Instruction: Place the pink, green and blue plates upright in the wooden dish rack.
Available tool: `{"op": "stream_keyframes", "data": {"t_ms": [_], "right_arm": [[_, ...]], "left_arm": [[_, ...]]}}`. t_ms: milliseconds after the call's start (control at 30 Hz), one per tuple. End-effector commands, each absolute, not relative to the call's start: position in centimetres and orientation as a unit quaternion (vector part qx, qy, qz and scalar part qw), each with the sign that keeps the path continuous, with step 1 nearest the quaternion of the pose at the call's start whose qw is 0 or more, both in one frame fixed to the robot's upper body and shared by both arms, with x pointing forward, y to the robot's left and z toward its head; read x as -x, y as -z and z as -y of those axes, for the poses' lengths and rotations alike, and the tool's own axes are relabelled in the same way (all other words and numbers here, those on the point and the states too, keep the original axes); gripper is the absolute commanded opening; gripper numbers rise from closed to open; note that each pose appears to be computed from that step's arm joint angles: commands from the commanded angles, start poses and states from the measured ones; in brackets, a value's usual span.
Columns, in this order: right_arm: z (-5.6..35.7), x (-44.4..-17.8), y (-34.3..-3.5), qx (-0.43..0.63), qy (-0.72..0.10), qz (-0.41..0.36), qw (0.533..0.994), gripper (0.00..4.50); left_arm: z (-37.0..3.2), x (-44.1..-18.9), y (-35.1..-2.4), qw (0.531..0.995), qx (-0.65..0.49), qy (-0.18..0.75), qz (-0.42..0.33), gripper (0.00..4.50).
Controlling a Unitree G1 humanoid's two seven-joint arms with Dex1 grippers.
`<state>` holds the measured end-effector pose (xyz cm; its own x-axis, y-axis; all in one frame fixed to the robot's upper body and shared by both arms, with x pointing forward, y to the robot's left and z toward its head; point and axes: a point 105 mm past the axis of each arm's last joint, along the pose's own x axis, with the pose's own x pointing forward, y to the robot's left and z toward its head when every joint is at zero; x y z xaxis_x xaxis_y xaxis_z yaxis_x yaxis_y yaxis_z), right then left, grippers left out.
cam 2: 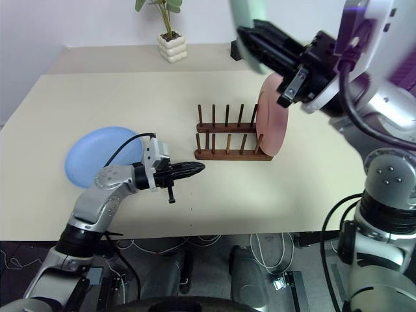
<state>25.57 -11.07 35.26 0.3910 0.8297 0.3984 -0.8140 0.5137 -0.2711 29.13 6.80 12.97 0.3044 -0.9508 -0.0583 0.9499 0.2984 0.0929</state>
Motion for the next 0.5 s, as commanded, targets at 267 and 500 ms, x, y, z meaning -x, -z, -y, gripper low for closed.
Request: {"op": "stream_keyframes", "data": {"t_ms": [267, 500], "right_arm": [[10.8, -27.8, -31.6, -0.201, -0.47, 0.17, 0.843, 0.04], [11.5, -28.2, -29.1, -0.262, -0.443, 0.126, 0.848, 0.04]], "left_arm": [[-7.3, -27.9, -14.3, 0.802, -0.057, 0.594, 0.021, 0.0], [-7.2, -27.9, -14.2, 0.8, -0.053, 0.598, 0.021, 0.0]]}}
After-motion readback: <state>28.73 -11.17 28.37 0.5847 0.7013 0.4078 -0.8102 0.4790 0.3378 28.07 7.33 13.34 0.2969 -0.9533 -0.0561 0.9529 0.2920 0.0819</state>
